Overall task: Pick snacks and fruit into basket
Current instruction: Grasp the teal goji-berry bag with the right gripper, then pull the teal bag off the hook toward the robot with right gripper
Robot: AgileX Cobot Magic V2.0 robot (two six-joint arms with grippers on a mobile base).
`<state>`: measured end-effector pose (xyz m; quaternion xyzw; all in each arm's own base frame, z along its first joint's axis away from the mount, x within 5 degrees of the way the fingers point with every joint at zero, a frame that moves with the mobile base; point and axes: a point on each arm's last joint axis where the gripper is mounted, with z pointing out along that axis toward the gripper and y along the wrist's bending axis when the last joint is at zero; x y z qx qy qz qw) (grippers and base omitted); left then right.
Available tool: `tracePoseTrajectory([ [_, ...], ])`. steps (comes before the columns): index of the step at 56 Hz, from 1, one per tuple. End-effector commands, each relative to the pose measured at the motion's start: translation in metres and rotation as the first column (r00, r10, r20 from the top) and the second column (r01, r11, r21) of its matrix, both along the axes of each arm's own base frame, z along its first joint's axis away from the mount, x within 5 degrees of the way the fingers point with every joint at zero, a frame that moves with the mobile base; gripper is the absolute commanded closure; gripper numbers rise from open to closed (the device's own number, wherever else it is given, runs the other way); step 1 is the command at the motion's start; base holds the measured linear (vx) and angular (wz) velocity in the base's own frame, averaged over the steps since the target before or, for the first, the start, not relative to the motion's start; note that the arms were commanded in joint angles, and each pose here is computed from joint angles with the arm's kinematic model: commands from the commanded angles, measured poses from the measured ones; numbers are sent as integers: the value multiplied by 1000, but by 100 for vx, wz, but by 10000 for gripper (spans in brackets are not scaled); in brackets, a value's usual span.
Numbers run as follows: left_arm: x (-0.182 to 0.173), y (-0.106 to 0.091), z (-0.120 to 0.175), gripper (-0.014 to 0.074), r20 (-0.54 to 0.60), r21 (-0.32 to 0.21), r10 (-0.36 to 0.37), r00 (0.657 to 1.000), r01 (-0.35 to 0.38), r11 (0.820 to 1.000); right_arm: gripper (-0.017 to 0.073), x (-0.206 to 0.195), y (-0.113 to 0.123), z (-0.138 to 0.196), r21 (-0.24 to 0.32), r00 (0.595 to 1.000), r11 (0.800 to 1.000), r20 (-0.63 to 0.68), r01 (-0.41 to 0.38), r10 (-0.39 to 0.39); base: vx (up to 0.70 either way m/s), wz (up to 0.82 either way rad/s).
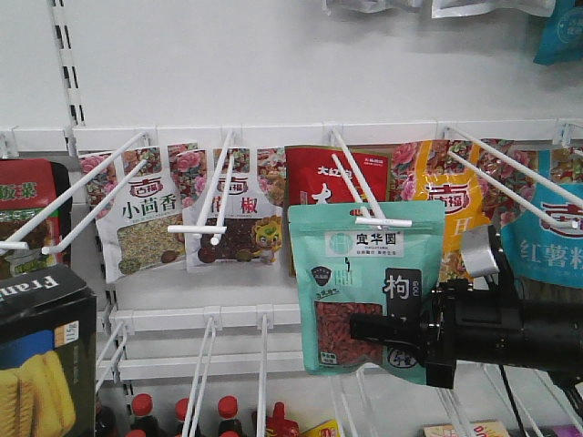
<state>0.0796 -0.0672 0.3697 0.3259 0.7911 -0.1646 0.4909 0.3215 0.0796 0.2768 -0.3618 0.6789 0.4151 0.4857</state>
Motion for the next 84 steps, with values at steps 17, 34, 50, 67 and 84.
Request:
tracePoseTrajectory([
  [17,1,-1,20,601,97,-84,10,995,-2,996,569,-40,5,28,67,992,992,84,-102,96,0,0],
  [34,1,-1,20,601,97,-84,10,995,-2,996,569,-92,5,26,62,992,993,83,-98,93,0,0],
  [50,1,-1,20,601,97,-84,10,995,-2,996,568,-130,4,40,39,998,998,-23,-51,52,0,0],
  [67,1,-1,20,601,97,-84,10,995,-2,996,568,-149,-6,53,-38,965,979,-170,198,-202,0,0],
  [84,1,-1,20,601,97,-84,10,995,-2,996,568,-168,-28,64,-130,829,846,-168,518,-533,0,0],
])
